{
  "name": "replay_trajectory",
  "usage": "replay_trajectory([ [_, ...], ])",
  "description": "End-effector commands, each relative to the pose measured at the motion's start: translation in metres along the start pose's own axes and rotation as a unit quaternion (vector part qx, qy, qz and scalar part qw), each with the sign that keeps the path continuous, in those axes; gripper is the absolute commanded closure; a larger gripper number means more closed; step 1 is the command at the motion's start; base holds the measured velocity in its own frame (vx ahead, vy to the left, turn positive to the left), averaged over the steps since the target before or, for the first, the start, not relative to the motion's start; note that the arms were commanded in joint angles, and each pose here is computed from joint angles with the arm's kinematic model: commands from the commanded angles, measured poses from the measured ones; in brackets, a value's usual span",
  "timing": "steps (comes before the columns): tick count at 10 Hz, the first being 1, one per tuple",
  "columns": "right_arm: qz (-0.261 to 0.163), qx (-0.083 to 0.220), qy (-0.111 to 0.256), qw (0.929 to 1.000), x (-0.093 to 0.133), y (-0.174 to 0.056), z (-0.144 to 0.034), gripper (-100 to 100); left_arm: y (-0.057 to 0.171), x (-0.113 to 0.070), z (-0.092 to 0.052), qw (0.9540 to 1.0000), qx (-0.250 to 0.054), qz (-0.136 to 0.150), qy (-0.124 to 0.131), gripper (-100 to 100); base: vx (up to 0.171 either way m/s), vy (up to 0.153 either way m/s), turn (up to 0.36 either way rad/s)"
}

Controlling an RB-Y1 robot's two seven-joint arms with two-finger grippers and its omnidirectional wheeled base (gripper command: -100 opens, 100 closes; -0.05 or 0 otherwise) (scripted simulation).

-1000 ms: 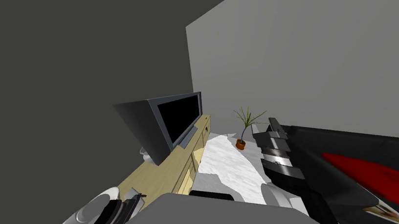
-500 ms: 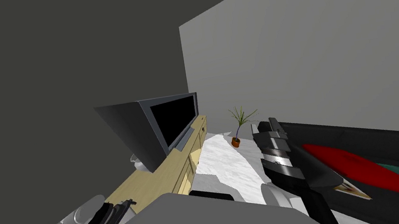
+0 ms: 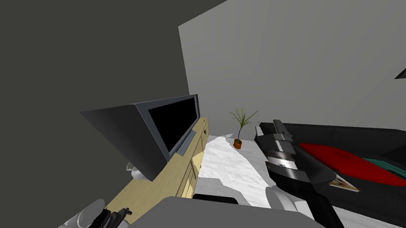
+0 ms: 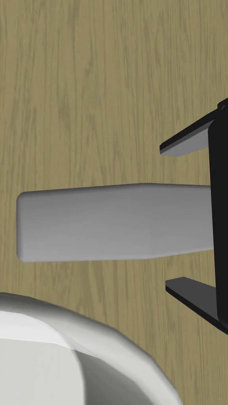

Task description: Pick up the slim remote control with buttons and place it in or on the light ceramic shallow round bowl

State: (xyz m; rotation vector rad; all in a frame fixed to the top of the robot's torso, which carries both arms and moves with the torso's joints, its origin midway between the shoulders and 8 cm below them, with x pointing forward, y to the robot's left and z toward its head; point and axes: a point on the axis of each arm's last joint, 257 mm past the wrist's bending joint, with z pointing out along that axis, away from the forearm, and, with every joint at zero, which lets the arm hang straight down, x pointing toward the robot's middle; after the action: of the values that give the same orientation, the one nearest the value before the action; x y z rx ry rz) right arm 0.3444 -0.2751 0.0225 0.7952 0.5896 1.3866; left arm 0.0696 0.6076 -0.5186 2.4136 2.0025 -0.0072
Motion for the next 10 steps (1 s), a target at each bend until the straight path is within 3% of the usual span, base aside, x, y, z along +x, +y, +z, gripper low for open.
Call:
replay_trajectory([
  [1,0.000,0.000,0.000,1.0000,0.000,0.000,0.000,0,0.000,0.000,0.000,1.0000,0.000,0.000,0.000,-100,0.005,0.011,-0.012],
  [2,0.000,0.000,0.000,1.0000,0.000,0.000,0.000,0,-0.001,0.000,0.000,1.0000,0.001,0.002,0.001,0,0.000,0.000,0.000],
  [3,0.000,0.000,0.000,1.0000,0.000,0.000,0.000,0,-0.004,-0.010,0.013,1.0000,0.000,-0.002,0.001,-100,0.005,0.034,-0.060],
  [6,0.000,0.000,0.000,1.0000,0.000,0.000,0.000,0,-0.005,-0.013,0.015,1.0000,0.000,-0.004,0.001,-100,0.000,0.028,-0.021],
  [7,0.000,0.000,0.000,1.0000,0.000,0.000,0.000,0,-0.005,-0.013,0.016,1.0000,0.000,-0.004,0.001,100,0.008,-0.008,0.025],
  [10,0.000,0.000,0.000,1.0000,0.000,0.000,0.000,0,-0.005,-0.013,0.015,1.0000,0.000,-0.003,0.001,100,0.007,-0.007,0.022],
])
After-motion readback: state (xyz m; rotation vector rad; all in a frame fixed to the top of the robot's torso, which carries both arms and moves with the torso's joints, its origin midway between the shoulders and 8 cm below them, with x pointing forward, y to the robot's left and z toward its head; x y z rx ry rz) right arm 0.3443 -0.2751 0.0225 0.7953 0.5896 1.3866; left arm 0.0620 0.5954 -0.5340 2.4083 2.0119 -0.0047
